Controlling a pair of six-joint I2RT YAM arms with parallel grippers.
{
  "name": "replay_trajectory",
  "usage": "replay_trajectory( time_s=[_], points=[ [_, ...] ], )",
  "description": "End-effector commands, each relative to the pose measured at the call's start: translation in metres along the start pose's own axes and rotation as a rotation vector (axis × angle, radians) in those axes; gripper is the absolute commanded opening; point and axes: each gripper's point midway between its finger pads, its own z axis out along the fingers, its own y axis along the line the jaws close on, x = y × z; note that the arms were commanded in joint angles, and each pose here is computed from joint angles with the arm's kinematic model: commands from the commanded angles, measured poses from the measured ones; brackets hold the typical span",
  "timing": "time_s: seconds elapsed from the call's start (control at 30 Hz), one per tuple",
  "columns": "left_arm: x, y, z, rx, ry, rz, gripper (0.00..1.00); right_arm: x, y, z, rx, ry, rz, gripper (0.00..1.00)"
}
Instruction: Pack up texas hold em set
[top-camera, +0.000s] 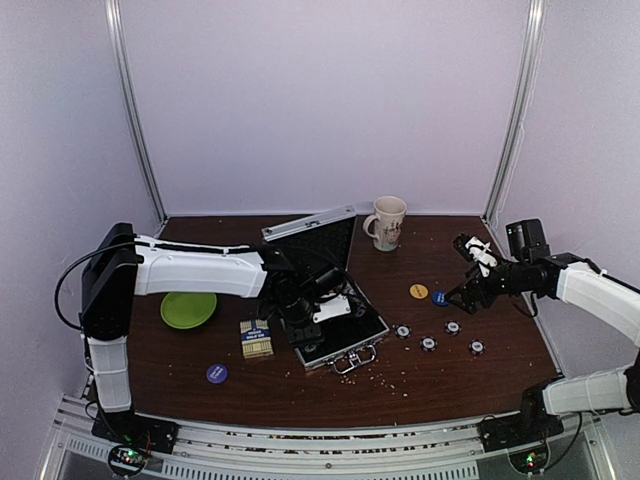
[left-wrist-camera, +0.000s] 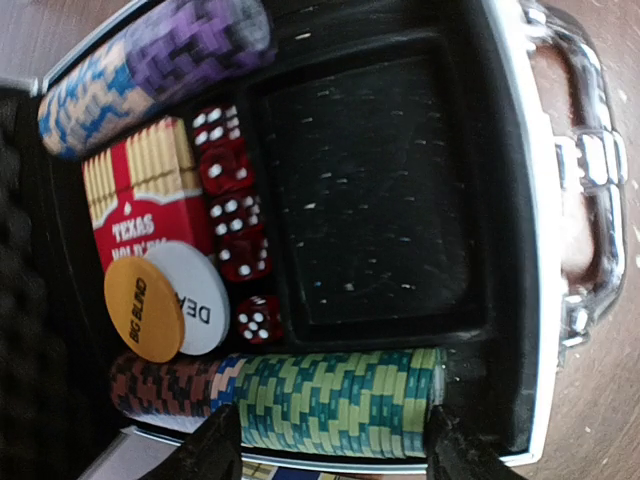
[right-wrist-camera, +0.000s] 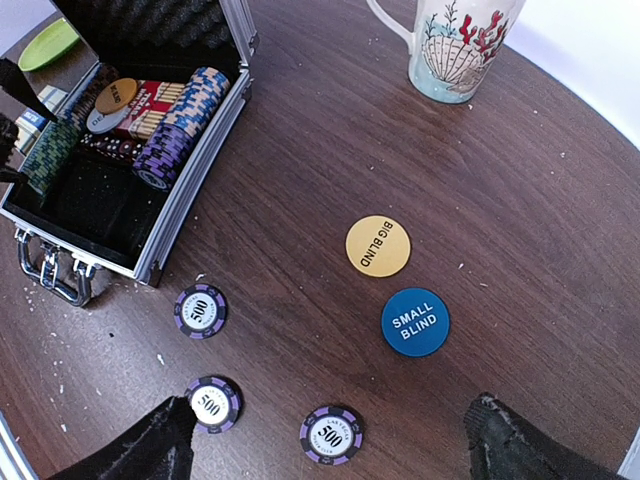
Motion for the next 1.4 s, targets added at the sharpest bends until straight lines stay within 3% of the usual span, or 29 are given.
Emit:
replay_trajectory(
  time_s=[0.0,0.17,0.43,0.6,0.83,1.0,1.17,1.27,1.37],
  points=[
    [0.002,0.029,0.006,-0.075,0.002,-0.048,0.64,-0.007,-0.001,-0.002,0.006,-0.004,-0.019,0.95],
    [-0.001,0.029,0.002,-0.071,-0.008,-0.049,0.64,-0.007,-0.002,-0.002,0.010,-0.004,-0.021,0.95],
    [-0.019,0.016,-0.037,0.043,-0.145,-0.088,0.66,-0.006,-0.002,0.000,0.004,0.002,-0.018,0.96],
    [-0.017,0.010,-0.046,0.076,-0.169,-0.113,0.66,-0.005,-0.001,0.001,-0.002,0.006,-0.014,0.95],
    [-0.022,0.015,-0.072,0.011,-0.304,-0.278,0.63,-0.010,-0.003,-0.005,-0.005,0.042,-0.026,0.89],
    [-0.032,0.021,-0.089,-0.007,-0.476,-0.450,0.58,-0.006,-0.017,0.006,0.059,0.211,-0.081,0.87],
    [-0.047,0.019,-0.090,0.041,-0.528,-0.532,0.58,0.006,-0.036,0.035,0.056,0.468,-0.048,0.80],
    [-0.049,0.021,-0.090,0.038,-0.532,-0.561,0.58,0.006,-0.043,0.056,0.014,0.550,0.000,0.99],
    [-0.047,0.020,-0.088,0.040,-0.528,-0.577,0.59,0.003,-0.048,0.075,0.001,0.576,0.032,1.00]
  ],
)
